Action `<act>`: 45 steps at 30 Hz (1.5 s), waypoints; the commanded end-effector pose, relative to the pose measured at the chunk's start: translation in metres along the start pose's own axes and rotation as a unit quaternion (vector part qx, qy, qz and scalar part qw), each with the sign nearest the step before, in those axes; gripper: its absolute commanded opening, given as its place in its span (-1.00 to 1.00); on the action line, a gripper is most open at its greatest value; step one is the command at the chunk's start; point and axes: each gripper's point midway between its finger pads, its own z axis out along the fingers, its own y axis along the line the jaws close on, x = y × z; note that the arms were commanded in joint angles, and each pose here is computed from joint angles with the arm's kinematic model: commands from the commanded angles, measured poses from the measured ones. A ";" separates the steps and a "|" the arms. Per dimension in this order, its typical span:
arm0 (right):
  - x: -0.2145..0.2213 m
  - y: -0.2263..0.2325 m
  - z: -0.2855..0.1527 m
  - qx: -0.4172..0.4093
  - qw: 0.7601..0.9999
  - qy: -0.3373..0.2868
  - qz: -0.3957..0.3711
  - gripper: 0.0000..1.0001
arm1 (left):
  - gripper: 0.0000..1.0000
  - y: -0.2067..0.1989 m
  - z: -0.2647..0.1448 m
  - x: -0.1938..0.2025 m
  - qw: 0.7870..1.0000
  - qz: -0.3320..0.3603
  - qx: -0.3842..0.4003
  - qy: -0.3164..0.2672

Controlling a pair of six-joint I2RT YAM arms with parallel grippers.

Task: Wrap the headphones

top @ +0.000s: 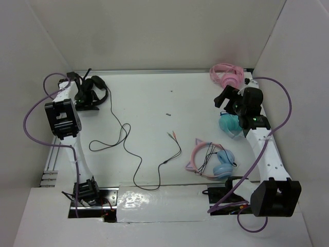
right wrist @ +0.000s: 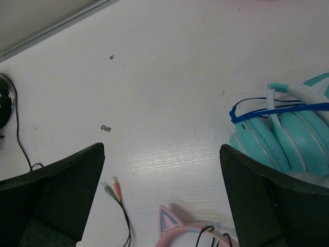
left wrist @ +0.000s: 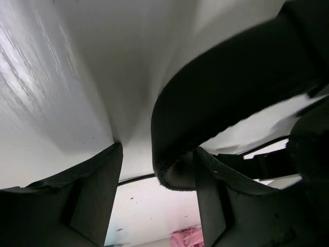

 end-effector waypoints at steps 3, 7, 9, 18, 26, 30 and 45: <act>-0.031 0.010 -0.011 -0.010 0.999 -0.045 -0.009 0.99 | 0.15 0.008 0.013 -0.010 1.000 -0.010 -0.028 -0.008; -0.029 0.015 -0.012 -0.023 0.999 -0.040 -0.011 0.99 | -0.90 -0.001 0.006 -0.006 0.999 0.033 0.000 0.003; -0.029 0.016 -0.016 -0.027 0.999 -0.042 -0.013 0.99 | -1.00 -0.005 -0.003 -0.003 0.999 0.047 0.012 0.005; -0.001 0.075 -0.038 -0.159 0.982 -0.056 -0.085 0.99 | -1.00 -0.047 -0.146 0.080 0.908 0.357 0.214 -0.044; 0.072 0.155 -0.065 -0.293 0.941 -0.044 -0.165 0.99 | -1.00 -0.010 -0.331 0.224 0.719 0.549 0.418 -0.083; 0.098 0.180 -0.072 -0.330 0.919 -0.092 -0.195 0.99 | -1.00 0.027 -0.405 0.263 0.665 0.559 0.490 -0.073; 0.117 0.224 -0.098 -0.397 0.871 -0.229 -0.175 0.99 | -1.00 0.119 -0.515 0.285 0.625 0.513 0.588 -0.032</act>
